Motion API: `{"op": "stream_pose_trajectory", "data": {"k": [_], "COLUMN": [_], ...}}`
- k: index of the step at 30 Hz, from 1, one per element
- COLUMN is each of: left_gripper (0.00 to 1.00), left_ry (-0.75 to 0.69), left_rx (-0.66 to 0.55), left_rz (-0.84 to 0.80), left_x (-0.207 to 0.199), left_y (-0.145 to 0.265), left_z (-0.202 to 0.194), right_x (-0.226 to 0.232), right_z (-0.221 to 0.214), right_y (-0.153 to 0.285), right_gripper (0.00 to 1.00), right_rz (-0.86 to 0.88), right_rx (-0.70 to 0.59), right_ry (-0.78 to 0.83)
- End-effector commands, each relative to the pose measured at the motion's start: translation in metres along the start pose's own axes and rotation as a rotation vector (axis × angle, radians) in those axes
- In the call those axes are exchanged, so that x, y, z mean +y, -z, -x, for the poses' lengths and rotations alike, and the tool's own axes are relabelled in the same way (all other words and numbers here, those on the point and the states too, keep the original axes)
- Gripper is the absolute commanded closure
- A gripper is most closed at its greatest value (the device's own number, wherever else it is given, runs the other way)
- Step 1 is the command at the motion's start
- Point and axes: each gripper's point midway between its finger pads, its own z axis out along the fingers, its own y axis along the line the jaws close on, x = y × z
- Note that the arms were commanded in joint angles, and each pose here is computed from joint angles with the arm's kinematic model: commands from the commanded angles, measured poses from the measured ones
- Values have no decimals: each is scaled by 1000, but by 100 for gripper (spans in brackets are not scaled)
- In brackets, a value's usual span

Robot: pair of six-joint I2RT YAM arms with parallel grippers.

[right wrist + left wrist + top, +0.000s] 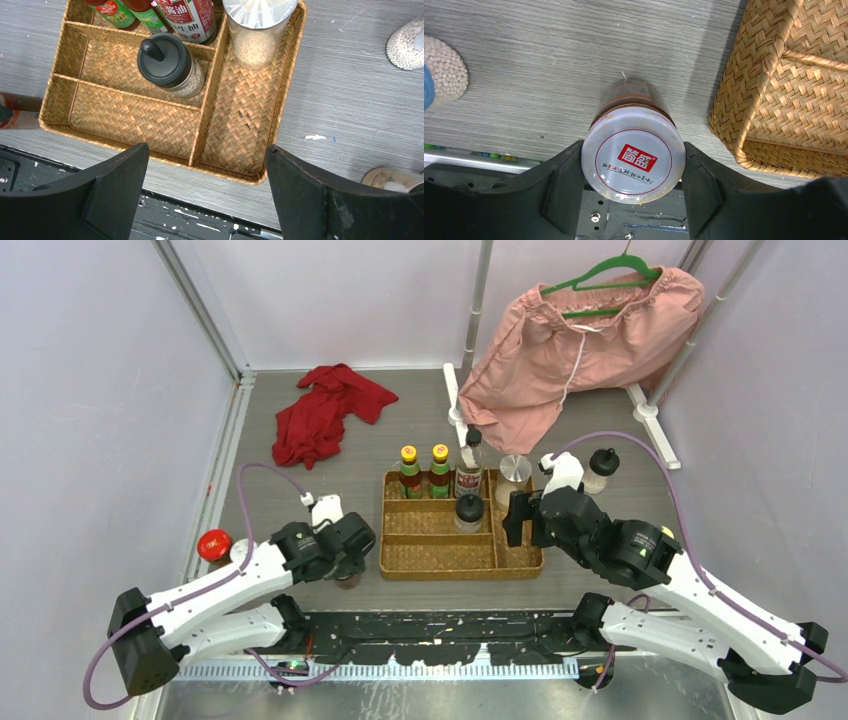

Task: Organize the condiment bottles
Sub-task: Pick up the bottle from the center of the board, then place the bottle in the storage box.

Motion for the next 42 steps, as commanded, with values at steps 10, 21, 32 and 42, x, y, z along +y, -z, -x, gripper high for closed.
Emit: {"op": "stream_pose_trajectory", "data": {"k": [10,21,32,42], "left_gripper": [62,64,64,63], "left_ry": [24,-78,-279,-409], "left_rx": [-138,-234,-207,-184], "left_rz": [-22,-94,-180,-352], "left_x": [-11,-35,-92,-158], "left_y": [27,79,98,102], "left_z": [38,89,114,121], "right_x": [0,0,-4,-7], "right_z": [5,4,9,15], "right_y": [2,-1,-1,2], "right_gripper": [9,9,9,9], "right_rz": [5,-6,-39,-67], "right_rx": [-35,-26,-30,-32], "right_ry": [-27,-19,-6,12]}}
